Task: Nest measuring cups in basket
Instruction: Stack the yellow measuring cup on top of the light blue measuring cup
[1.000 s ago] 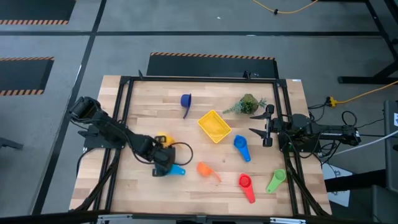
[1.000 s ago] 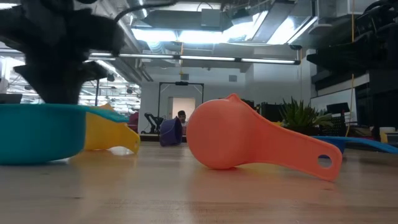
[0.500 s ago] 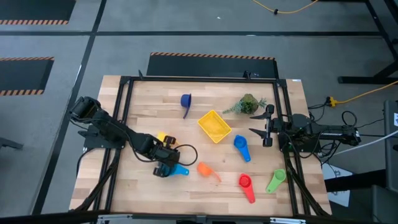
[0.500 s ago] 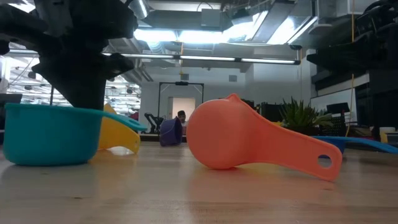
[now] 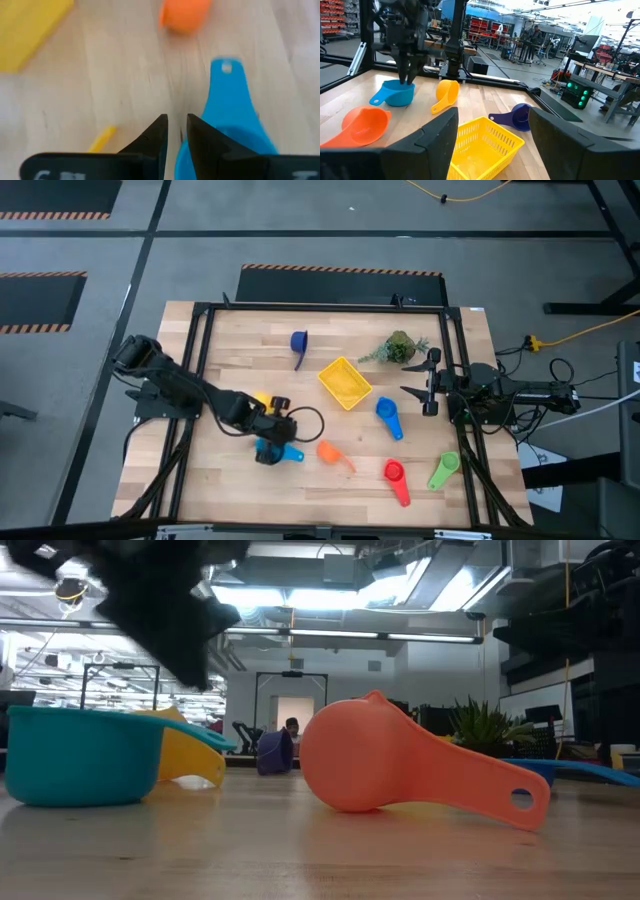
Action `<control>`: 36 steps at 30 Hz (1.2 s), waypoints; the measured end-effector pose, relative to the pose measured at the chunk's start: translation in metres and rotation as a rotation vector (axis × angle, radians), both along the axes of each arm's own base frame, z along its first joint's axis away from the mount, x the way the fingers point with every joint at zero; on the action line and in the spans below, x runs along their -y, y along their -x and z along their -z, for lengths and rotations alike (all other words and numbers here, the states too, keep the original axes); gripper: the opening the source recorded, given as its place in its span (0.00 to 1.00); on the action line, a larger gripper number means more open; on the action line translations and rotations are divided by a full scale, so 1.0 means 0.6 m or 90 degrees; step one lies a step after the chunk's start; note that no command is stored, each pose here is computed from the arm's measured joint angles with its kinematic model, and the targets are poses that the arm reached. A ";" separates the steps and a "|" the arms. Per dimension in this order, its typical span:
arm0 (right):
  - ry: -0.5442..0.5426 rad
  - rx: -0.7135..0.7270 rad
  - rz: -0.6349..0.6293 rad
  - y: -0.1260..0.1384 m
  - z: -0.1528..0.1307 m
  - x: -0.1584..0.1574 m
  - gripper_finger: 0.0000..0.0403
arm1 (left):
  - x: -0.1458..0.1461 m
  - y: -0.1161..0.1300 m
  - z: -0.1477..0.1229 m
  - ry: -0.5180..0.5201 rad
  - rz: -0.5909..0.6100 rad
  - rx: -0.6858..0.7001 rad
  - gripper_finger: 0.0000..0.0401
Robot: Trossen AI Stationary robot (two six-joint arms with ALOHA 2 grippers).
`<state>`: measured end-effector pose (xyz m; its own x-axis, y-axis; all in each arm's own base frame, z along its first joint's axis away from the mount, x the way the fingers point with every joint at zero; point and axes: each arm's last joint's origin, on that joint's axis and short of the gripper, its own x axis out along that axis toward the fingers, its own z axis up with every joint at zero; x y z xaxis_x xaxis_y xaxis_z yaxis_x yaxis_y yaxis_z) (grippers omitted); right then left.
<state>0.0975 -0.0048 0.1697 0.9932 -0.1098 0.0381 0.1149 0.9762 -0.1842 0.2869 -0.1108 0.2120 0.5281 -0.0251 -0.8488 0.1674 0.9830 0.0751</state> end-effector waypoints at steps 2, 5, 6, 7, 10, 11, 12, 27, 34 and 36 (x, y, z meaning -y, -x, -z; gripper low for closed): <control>0.000 0.000 0.000 0.000 0.000 0.000 0.62 | -0.006 -0.011 -0.016 0.007 -0.012 0.018 0.16; 0.000 0.000 0.000 0.000 0.000 0.000 0.62 | -0.025 -0.027 -0.037 0.015 -0.040 0.041 0.16; 0.000 0.000 0.000 0.000 0.000 0.000 0.62 | -0.033 -0.032 -0.042 0.017 -0.051 0.048 0.16; 0.000 0.000 0.000 0.000 0.000 0.000 0.62 | -0.040 -0.036 -0.047 0.018 -0.061 0.053 0.16; 0.000 0.000 0.000 0.000 0.000 0.000 0.62 | -0.064 -0.047 -0.058 0.023 -0.091 0.066 0.16; 0.000 0.000 0.000 0.000 0.000 0.000 0.62 | -0.072 -0.050 -0.061 0.025 -0.100 0.069 0.16; 0.000 0.000 0.000 0.000 0.000 0.000 0.62 | -0.081 -0.052 -0.063 0.030 -0.107 0.069 0.16; 0.000 0.000 0.000 0.000 0.000 0.000 0.62 | -0.196 -0.061 -0.065 -0.011 -0.281 0.079 0.17; 0.000 0.000 0.000 0.000 0.000 0.000 0.62 | -0.266 -0.054 -0.062 0.073 -0.223 0.046 0.16; 0.000 0.000 0.000 0.000 0.000 0.000 0.62 | -0.292 -0.046 -0.061 0.176 -0.189 0.034 0.15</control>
<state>0.0975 -0.0048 0.1696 0.9932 -0.1098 0.0376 0.1149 0.9762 -0.1842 0.3145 0.0642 0.2487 0.5898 -0.0884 -0.8027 -0.1238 0.9723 -0.1981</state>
